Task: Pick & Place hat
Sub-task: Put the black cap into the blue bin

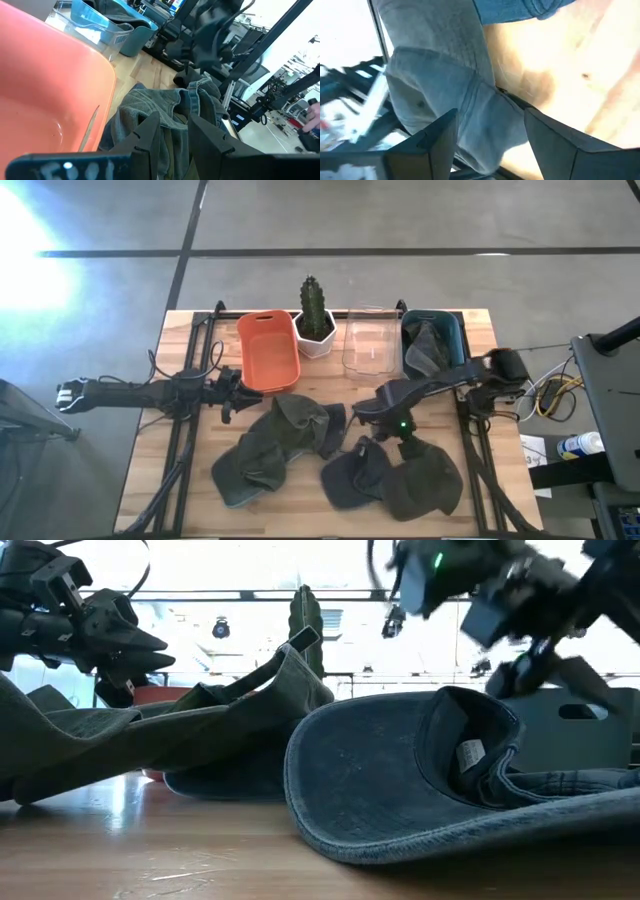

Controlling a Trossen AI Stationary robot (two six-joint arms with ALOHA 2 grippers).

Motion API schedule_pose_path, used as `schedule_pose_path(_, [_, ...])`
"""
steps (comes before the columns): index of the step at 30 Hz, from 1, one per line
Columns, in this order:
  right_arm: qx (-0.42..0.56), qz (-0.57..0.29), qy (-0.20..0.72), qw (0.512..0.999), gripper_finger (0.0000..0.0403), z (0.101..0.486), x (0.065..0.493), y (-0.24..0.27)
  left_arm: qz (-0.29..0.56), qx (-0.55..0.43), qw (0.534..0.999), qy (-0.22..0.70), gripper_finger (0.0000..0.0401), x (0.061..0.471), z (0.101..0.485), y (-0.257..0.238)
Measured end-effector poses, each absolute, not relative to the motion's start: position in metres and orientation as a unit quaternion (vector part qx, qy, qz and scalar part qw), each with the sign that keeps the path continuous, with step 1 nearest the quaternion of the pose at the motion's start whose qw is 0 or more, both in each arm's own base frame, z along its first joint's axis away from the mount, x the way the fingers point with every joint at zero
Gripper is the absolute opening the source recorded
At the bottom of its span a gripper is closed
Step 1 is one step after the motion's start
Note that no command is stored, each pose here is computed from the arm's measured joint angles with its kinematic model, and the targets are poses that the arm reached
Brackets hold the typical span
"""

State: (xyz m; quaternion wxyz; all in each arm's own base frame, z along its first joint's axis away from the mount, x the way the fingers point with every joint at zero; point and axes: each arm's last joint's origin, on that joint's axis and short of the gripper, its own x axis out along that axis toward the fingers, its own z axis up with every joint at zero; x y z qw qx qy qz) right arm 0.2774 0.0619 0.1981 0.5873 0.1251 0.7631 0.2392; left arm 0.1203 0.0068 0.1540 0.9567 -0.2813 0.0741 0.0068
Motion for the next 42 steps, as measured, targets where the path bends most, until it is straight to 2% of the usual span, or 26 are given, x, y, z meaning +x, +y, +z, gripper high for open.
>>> schedule_pose_path(3, [0.056, 0.267, 0.741, 0.614, 0.0221, 0.212, 0.265, 0.072, 0.007, -0.281, 0.957, 0.074, 0.0094, 0.12, 0.154, 0.007])
schedule_pose_path(7, [-0.003, 0.29, 0.735, 0.614, 0.0221, 0.215, 0.245, 0.085, 0.007, -0.281, 0.957, 0.075, 0.0094, 0.12, 0.154, 0.007])
schedule_pose_path(12, [-0.016, 0.29, 0.755, 0.587, 0.0221, 0.201, 0.227, 0.098, 0.007, -0.281, 0.957, 0.076, 0.0094, 0.12, 0.154, 0.007])
schedule_pose_path(19, [0.009, 0.27, 0.725, 0.633, 0.0221, 0.183, 0.232, 0.108, 0.008, -0.281, 0.956, 0.077, 0.0094, 0.12, 0.153, 0.007])
schedule_pose_path(24, [0.041, 0.232, 0.747, 0.622, 0.0214, 0.176, 0.227, 0.106, 0.008, -0.281, 0.956, 0.077, 0.0094, 0.12, 0.153, 0.007])
schedule_pose_path(29, [0.093, 0.216, 0.768, 0.595, 0.0156, 0.17, 0.22, 0.105, 0.008, -0.281, 0.956, 0.077, 0.0094, 0.12, 0.153, 0.007])
schedule_pose_path(36, [0.104, 0.21, 0.77, 0.593, 0.0022, 0.18, 0.22, 0.105, 0.008, -0.281, 0.956, 0.076, 0.0094, 0.12, 0.153, 0.007])
schedule_pose_path(39, [0.115, 0.203, 0.761, 0.606, 0.0013, 0.196, 0.218, 0.103, 0.008, -0.281, 0.957, 0.076, 0.0094, 0.12, 0.154, 0.007])
schedule_pose_path(42, [0.137, 0.177, 0.733, 0.642, 0.001, 0.223, 0.217, 0.098, 0.008, -0.281, 0.957, 0.076, 0.0094, 0.12, 0.154, 0.007])
